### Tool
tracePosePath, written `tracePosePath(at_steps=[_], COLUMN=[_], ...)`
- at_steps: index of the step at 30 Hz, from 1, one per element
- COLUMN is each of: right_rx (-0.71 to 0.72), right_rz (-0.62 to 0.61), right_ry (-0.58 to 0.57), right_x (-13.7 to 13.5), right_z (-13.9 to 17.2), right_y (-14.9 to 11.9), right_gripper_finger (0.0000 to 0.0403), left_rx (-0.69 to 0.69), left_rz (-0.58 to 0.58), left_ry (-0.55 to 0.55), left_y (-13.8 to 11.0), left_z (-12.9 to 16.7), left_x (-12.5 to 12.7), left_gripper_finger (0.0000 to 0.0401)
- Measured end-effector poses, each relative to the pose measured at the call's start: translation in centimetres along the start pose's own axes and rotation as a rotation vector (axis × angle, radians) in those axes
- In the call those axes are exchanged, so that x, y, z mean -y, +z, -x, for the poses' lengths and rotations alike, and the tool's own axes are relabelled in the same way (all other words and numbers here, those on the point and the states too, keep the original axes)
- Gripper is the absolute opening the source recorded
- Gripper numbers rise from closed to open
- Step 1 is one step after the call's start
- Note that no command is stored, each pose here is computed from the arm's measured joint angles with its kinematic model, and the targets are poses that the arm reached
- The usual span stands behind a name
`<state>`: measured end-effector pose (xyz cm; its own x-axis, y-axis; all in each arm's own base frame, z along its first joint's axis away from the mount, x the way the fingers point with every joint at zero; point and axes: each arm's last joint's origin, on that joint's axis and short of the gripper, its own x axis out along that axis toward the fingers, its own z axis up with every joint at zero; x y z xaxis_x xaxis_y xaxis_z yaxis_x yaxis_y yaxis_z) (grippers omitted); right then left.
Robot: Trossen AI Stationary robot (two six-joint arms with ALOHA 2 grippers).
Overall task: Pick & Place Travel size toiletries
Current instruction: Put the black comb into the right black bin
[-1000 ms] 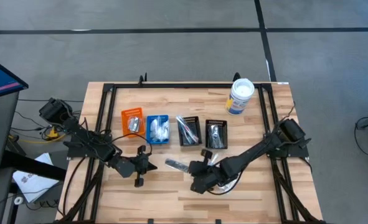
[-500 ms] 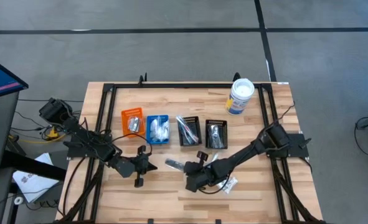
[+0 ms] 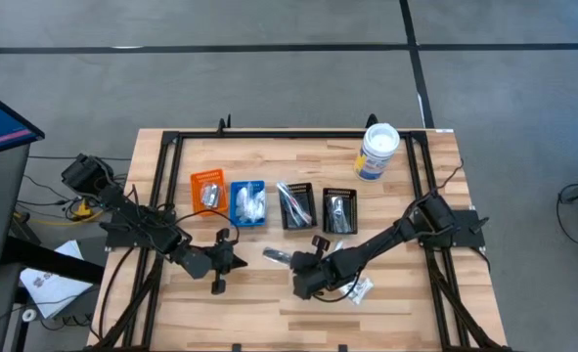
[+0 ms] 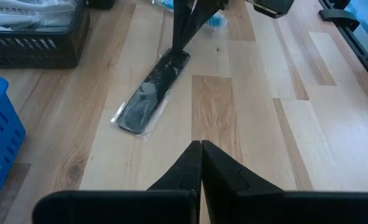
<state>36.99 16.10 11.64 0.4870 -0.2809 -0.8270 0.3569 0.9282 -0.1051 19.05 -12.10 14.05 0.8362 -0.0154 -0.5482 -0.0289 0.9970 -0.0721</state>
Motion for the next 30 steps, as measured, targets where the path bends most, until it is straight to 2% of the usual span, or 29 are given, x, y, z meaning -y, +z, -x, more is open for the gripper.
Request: tracePosePath(at_steps=[6, 13, 18, 22, 25, 30], right_rx=[-0.025, -0.061, -0.070, -0.028, 0.000, 0.045], right_rz=[0.011, 0.013, 0.030, 0.043, 0.058, 0.080], right_ry=[0.015, 0.043, 0.086, 0.115, 0.109, 0.107], right_x=[0.2, 0.9, 1.1, 0.7, 0.3, -0.5], right_z=[-0.1, -0.8, -1.1, -0.5, 0.4, 1.5], right_y=[0.1, -0.1, 0.1, 0.4, 0.2, -0.1], right_gripper_finger=[0.0000, 0.0000, 0.0000, 0.0000, 0.0000, 0.0000], left_rx=[0.022, 0.064, 0.041, 0.016, 0.015, 0.027], left_rz=[-0.008, -0.155, -0.310, -0.346, -0.351, -0.353], left_ry=[-0.011, -0.054, 0.009, 0.057, 0.068, 0.110], left_y=[0.2, 1.1, 2.2, 2.9, 3.0, 3.1], left_z=[0.0, -1.8, -5.3, -7.9, -8.5, -8.3], left_x=[0.1, 1.6, 2.4, 2.4, 2.6, 2.5], left_gripper_finger=[0.0001, 0.0012, 0.0062, 0.0115, 0.0146, 0.0173])
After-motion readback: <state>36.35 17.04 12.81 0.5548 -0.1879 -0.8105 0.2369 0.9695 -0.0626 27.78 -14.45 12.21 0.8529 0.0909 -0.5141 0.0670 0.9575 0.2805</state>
